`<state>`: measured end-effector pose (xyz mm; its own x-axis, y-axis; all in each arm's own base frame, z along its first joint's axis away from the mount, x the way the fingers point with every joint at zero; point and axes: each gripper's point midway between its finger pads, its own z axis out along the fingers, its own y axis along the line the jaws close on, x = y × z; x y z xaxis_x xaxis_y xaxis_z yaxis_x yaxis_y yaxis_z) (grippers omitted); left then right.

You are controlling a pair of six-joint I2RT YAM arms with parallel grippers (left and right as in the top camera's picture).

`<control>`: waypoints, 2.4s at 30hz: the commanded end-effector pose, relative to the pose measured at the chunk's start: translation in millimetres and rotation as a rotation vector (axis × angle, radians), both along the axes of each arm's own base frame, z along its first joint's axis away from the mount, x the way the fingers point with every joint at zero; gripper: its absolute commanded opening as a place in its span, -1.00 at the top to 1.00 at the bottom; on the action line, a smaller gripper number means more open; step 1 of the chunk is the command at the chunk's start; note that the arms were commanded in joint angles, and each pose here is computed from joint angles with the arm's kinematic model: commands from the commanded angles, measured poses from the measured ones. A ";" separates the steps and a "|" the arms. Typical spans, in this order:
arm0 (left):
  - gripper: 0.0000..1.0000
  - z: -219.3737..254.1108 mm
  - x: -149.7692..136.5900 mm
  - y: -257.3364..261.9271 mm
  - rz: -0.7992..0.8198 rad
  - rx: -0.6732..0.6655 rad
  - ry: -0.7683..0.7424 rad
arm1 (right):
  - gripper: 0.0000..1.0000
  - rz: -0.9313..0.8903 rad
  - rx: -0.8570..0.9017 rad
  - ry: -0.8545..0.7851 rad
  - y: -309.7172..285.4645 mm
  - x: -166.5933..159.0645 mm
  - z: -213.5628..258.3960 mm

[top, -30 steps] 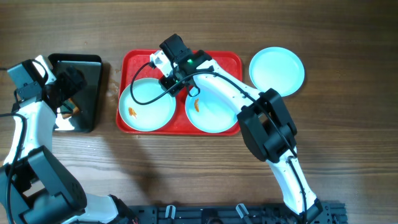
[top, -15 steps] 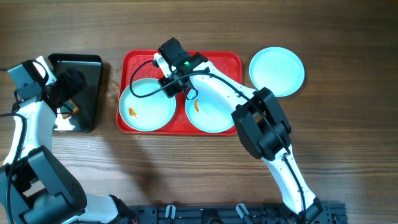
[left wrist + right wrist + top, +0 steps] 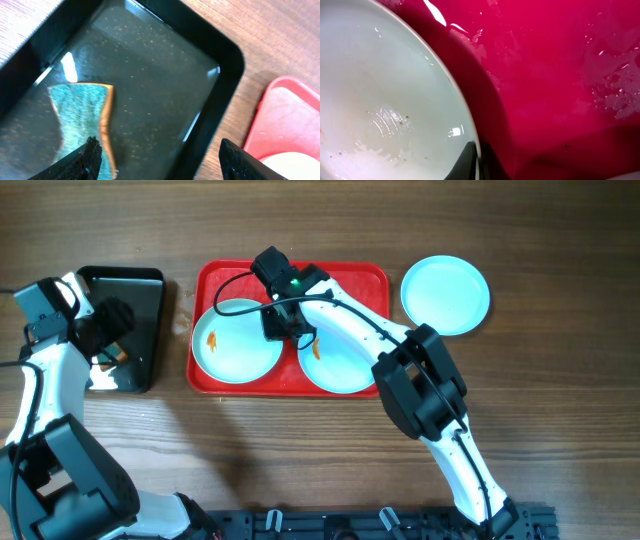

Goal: Clean dirty plates on tray and stack at the side
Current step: 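Rinse the sponge in the black tray water with the left gripper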

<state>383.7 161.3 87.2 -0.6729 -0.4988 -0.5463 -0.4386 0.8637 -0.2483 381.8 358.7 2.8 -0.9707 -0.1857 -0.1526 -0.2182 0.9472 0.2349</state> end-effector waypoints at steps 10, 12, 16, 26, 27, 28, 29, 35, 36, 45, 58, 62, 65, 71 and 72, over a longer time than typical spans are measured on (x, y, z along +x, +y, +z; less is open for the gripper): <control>-0.06 -83.5 -17.6 50.1 0.195 0.106 0.210 | 0.91 0.023 -0.146 0.025 -30.1 -6.0 -41.5; 0.17 -83.6 -19.4 53.2 0.212 0.101 0.209 | 0.91 0.022 -0.146 0.025 -30.1 -6.0 -41.5; 0.86 -79.7 -25.9 63.7 0.250 0.157 0.232 | 0.91 0.020 -0.146 0.025 -30.1 -5.9 -41.5; -0.54 -37.9 -11.3 56.0 0.218 0.139 0.108 | 0.91 0.021 -0.145 0.029 -30.1 -6.7 -41.5; -0.54 -38.3 -11.5 56.0 0.217 0.139 0.110 | 0.91 0.021 -0.144 0.028 -29.8 -6.5 -41.5; -0.53 -40.2 -11.8 55.7 0.217 0.137 0.114 | 0.91 0.021 -0.144 0.028 -29.7 -6.4 -41.5; -0.52 -43.4 -12.9 55.1 0.216 0.133 0.124 | 0.91 0.021 -0.144 0.028 -29.7 -6.4 -41.5; -0.39 -65.7 -23.8 60.9 0.242 0.152 0.203 | 0.91 0.022 -0.144 0.028 -29.8 -6.5 -41.5; -0.32 -65.6 -25.3 62.9 0.248 0.163 0.210 | 0.91 0.022 -0.145 0.030 -30.1 -6.9 -41.6; -0.11 -74.1 -40.1 85.2 0.308 0.151 0.227 | 0.92 0.021 -0.143 0.028 -29.7 -6.4 -41.5; 0.20 -73.5 -20.9 67.4 0.228 0.055 0.146 | 0.91 0.023 -0.141 0.031 -29.4 -7.1 -41.5; 0.92 -69.4 -23.2 66.1 0.229 0.053 0.150 | 0.91 0.022 -0.140 0.030 -29.1 -6.7 -41.4; 0.92 -42.6 -22.9 64.5 0.228 0.068 0.108 | 0.92 0.016 -0.142 0.033 -31.8 -5.4 -41.5; 0.92 73.3 16.2 3.0 -0.006 -0.092 -0.283 | 0.91 0.017 -0.149 0.041 -33.6 -7.3 -41.9; 0.92 82.4 17.1 0.7 -0.007 -0.084 -0.304 | 0.91 0.016 -0.151 0.043 -34.4 -7.4 -41.9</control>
